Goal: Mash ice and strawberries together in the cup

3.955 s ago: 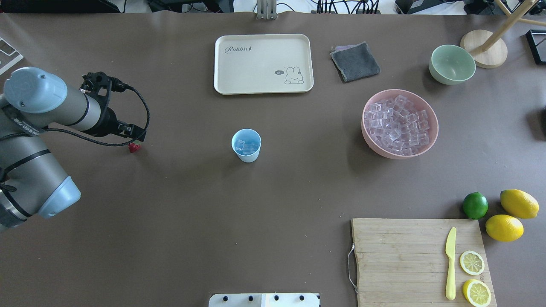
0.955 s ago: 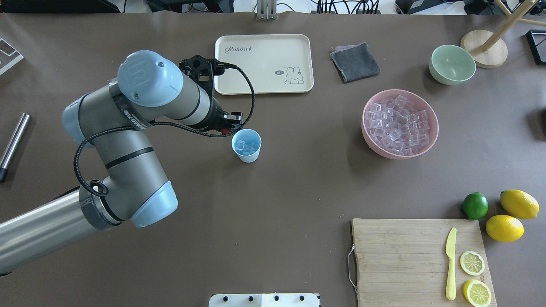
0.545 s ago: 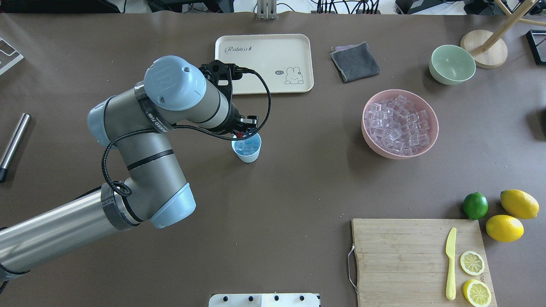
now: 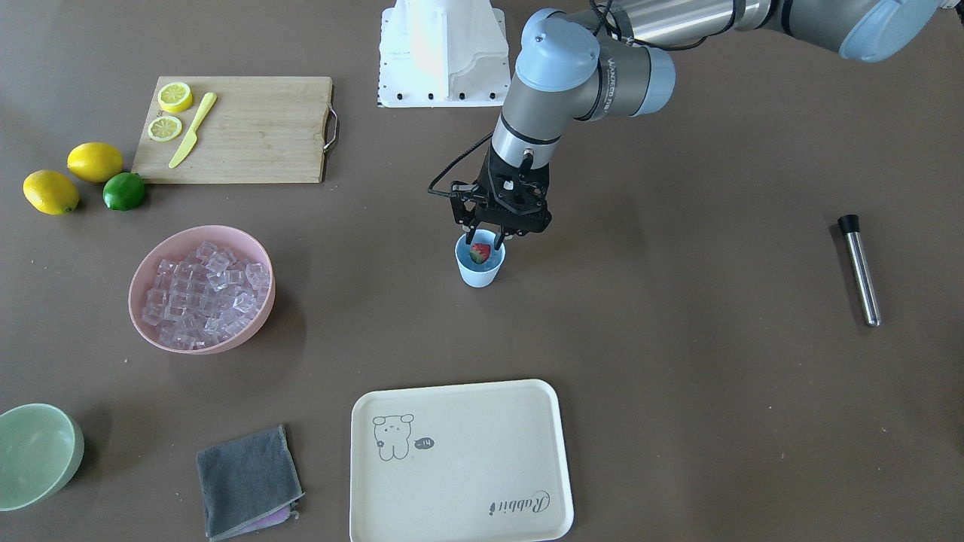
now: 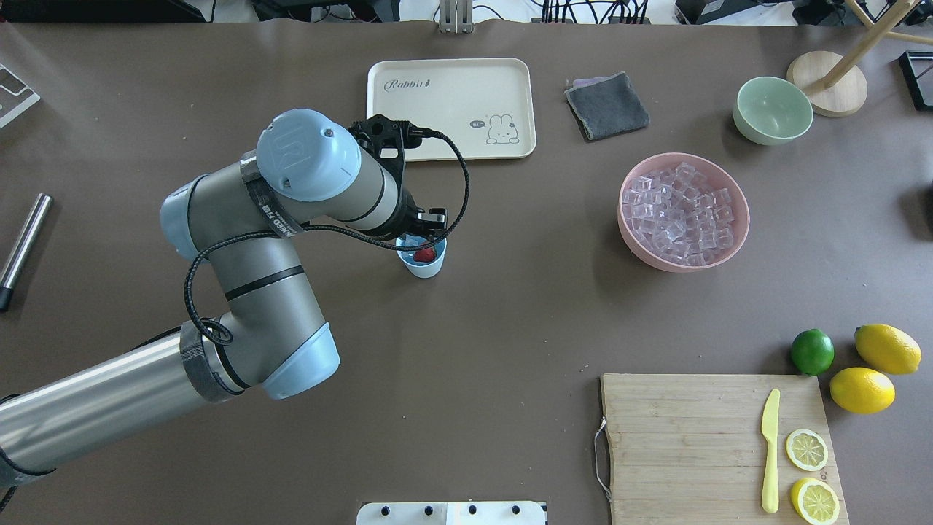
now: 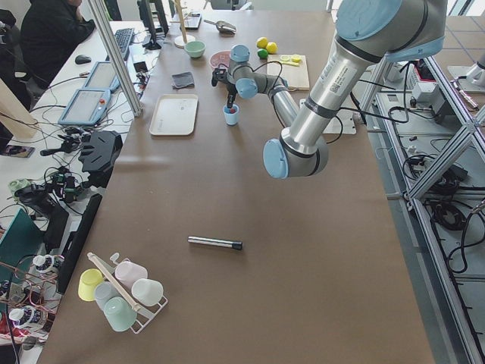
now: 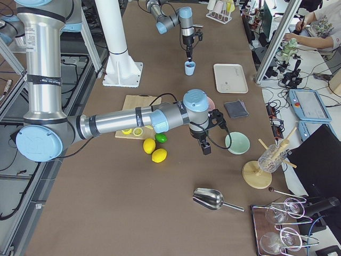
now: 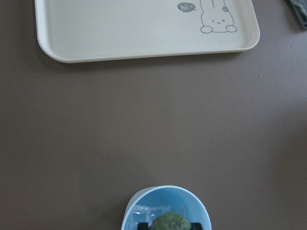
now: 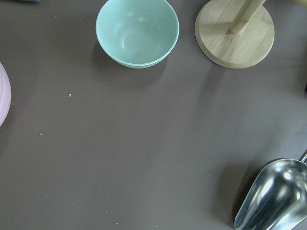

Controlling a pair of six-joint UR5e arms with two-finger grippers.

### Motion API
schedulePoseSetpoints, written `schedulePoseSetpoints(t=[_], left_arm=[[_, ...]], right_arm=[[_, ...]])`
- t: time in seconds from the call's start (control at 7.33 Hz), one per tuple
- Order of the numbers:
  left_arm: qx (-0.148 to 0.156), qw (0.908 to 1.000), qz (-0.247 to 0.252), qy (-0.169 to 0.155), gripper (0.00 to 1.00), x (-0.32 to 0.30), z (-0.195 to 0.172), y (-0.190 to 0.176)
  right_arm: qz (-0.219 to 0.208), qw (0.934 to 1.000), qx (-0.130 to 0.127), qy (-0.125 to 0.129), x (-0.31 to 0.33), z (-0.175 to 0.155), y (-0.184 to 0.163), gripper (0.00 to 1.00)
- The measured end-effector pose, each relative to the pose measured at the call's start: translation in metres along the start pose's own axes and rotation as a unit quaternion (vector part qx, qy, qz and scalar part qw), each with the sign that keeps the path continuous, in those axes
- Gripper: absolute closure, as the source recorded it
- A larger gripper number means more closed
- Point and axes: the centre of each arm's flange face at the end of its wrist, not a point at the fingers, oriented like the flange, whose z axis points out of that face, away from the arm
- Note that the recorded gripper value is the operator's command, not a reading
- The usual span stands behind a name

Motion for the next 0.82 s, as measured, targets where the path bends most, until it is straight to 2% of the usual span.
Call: schedulePoseSetpoints(t=[0.27, 0.41, 0.55, 0.82], left_arm=[[0.011, 0.9999, -0.003, 0.002, 0.01, -0.025, -0.013, -0.005], [0.016, 0.9997, -0.017, -0.011, 0.01, -0.076, -0.029, -0.018], [0.012, 0.9987, -0.038, -0.032, 0.01, -0.144, -0.047, -0.041], [-0.009, 0.9952, -0.050, -0.083, 0.01, -0.336, -0.099, -0.091]], right_arm=[[0.001, 1.0000, -0.003, -0.006, 0.001, 0.002, 0.003, 0.02], [0.002, 1.0000, -0.005, -0.007, 0.003, 0.005, 0.004, 0.02], [0.001, 1.0000, -0.004, -0.007, 0.003, 0.005, 0.004, 0.02], [-0.001, 1.0000, -0.001, -0.008, 0.002, 0.004, 0.002, 0.02]])
